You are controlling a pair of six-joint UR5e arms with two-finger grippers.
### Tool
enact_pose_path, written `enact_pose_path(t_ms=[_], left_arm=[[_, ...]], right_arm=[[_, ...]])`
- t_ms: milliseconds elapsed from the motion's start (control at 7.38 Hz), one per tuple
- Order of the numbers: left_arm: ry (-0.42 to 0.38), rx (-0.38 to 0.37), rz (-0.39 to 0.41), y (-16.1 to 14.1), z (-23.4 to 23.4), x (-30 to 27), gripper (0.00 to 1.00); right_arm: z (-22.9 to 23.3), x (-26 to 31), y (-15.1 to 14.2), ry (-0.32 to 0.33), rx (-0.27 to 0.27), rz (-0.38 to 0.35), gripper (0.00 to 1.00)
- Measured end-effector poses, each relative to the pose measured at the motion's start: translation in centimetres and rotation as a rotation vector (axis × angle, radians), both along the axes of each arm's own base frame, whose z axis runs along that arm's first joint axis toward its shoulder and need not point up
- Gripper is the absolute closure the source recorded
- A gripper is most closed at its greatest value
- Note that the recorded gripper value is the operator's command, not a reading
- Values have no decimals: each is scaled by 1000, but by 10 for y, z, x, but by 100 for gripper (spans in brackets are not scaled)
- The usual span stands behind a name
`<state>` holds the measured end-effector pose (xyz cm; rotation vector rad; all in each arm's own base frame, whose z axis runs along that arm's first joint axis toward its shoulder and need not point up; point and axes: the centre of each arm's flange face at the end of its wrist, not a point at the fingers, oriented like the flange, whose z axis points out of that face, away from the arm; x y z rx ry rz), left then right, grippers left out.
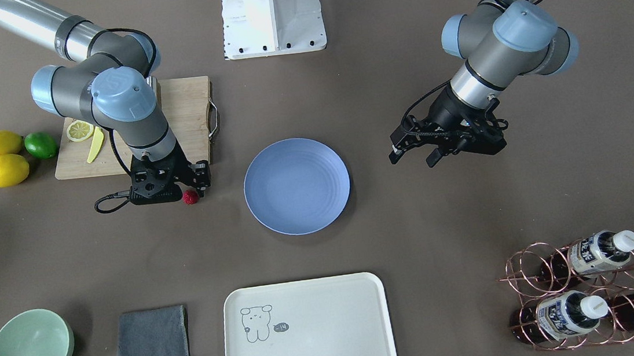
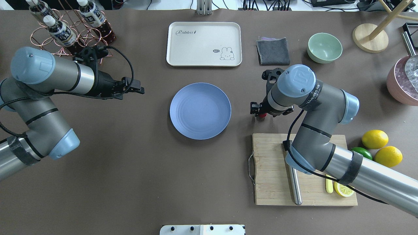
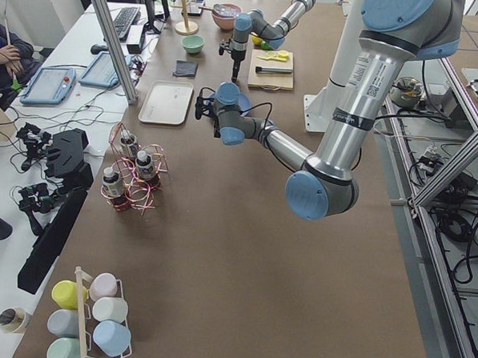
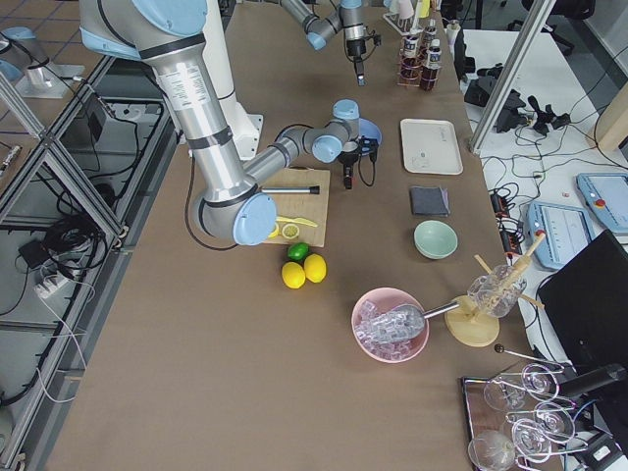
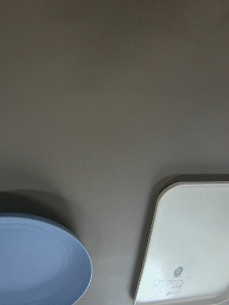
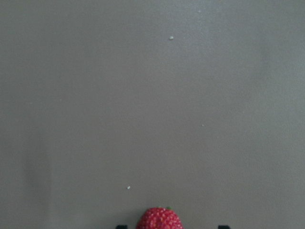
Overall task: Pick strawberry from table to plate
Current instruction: 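Lower the right gripper and close it on the strawberry, then carry the strawberry with the right gripper over the blue plate while the left arm withdraws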
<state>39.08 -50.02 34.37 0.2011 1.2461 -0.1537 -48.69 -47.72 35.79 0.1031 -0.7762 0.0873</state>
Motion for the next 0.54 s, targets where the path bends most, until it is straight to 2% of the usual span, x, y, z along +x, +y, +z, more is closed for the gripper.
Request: enact_pose_path(t_ms=[135,271,406,542], left_arm=[[0,0,0,0,0,0,2],[1,0,0,0,0,0,2],[0,0,0,0,0,0,2],[0,0,0,0,0,0,2]], right_arm=[[-1,-2,0,0,1,1,42],[-1,-3,1,1,2,5,63],[-2,-5,1,3,2,9,96],[-3,-6,2,2,3,10,100]])
